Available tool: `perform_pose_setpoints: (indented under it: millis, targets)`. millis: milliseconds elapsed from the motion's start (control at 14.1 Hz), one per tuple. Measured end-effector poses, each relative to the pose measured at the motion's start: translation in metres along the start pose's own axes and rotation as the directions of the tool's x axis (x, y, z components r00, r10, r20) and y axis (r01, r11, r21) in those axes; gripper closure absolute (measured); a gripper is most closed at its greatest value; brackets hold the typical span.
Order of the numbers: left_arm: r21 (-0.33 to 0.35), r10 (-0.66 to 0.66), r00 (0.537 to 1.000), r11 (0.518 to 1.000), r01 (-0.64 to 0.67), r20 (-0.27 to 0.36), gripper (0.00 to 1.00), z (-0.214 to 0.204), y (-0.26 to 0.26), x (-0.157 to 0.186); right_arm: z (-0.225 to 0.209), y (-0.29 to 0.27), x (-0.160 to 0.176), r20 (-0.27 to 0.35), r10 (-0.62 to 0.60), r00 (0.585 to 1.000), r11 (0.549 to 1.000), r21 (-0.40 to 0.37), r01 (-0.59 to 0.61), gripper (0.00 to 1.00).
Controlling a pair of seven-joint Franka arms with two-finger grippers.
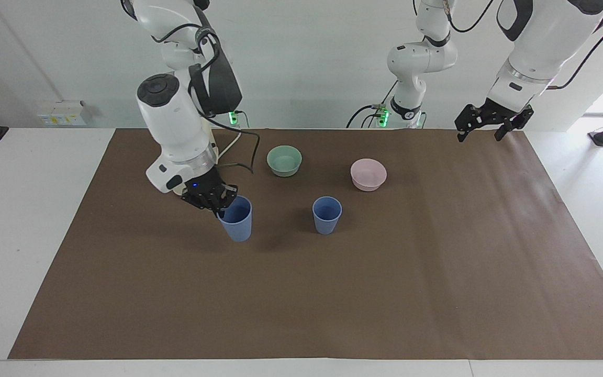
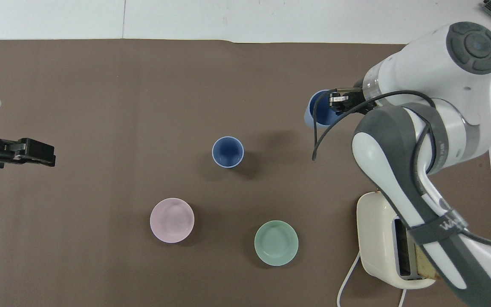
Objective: Stack blue cups with both arms
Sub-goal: 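Carry the blue cup with the right gripper and lower it into the placed cup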
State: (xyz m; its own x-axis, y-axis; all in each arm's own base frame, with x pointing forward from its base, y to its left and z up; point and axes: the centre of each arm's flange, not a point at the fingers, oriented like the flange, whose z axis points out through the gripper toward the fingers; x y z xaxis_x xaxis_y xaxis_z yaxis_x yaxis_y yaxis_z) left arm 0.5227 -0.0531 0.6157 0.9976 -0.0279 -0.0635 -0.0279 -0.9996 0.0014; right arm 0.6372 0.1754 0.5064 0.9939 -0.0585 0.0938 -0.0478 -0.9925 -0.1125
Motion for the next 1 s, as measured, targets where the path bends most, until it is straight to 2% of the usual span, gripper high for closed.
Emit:
perform_pose_setpoints:
  millis: [569,995]
  targets:
    - [-0.011,-0.016,1.000,1.000,0.016,-0.005,0.00,-0.002,-0.011,0.000,-0.015,-0.123,-0.048,-0.005,0.002,1.000,0.999,0.048,-0.002,0.95]
    - [-0.014,-0.017,0.997,1.000,0.016,-0.070,0.00,-0.033,-0.012,-0.007,-0.017,-0.168,-0.075,0.003,-0.050,0.999,0.996,0.068,0.049,0.95]
